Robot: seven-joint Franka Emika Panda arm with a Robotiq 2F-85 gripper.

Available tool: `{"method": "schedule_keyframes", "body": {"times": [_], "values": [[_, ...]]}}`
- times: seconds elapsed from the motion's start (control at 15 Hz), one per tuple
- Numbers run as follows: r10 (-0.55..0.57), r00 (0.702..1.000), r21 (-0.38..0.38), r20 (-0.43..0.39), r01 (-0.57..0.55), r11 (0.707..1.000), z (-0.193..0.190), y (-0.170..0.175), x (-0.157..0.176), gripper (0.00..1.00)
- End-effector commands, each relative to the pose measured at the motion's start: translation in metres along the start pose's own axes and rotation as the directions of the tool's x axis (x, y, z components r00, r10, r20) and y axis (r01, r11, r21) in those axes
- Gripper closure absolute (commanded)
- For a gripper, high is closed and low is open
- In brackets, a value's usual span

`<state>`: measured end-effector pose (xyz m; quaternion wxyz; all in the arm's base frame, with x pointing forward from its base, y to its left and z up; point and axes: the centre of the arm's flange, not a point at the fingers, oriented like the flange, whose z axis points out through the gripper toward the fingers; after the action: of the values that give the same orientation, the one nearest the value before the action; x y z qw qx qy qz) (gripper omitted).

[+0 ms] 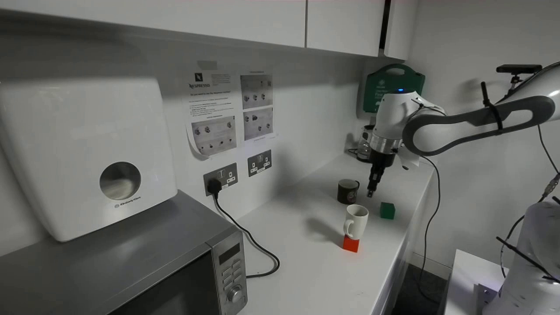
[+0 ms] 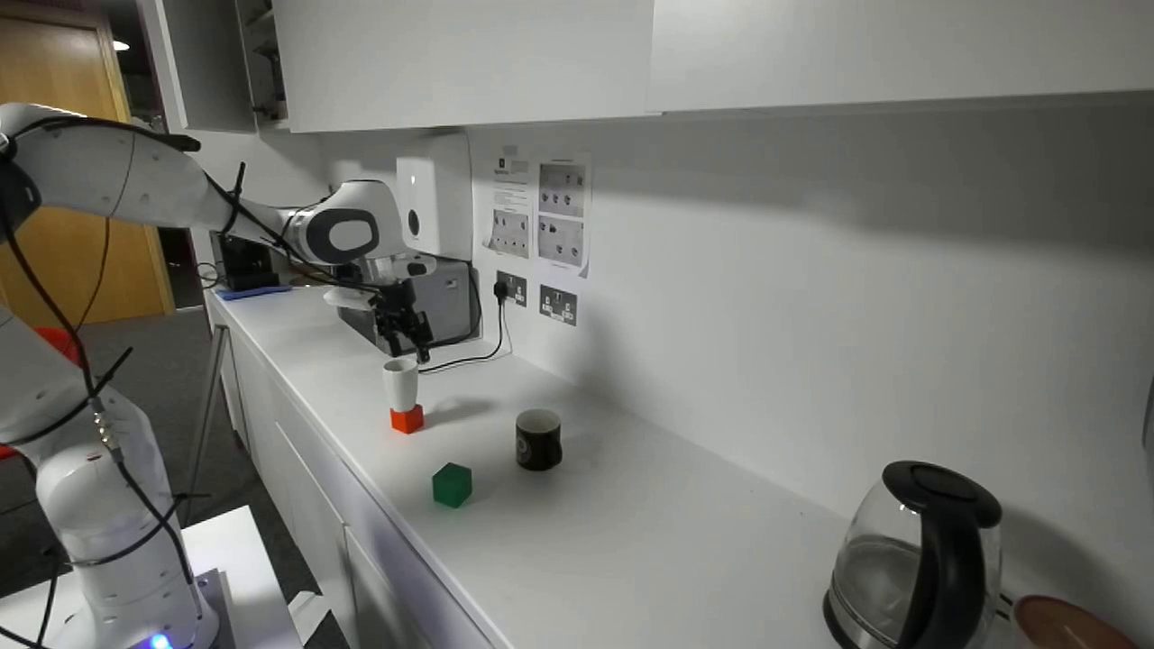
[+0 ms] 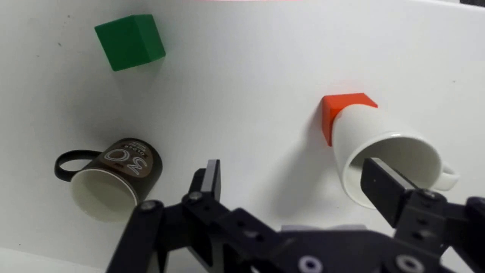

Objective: Put the mugs on the table and then stack the blocks

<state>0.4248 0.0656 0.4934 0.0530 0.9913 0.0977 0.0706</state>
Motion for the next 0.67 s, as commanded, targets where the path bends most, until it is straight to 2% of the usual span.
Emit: {"method": "schedule_keyframes", "body": {"times": [0.0, 0.6], "values": [[-0.112, 0.994, -0.003, 0.014, 0.112, 0.994, -0.006, -0.022, -0.004, 0.00], [-0.278, 0.960, 0.038, 0.012, 0.278, 0.960, 0.005, -0.035, 0.020, 0.00]]}}
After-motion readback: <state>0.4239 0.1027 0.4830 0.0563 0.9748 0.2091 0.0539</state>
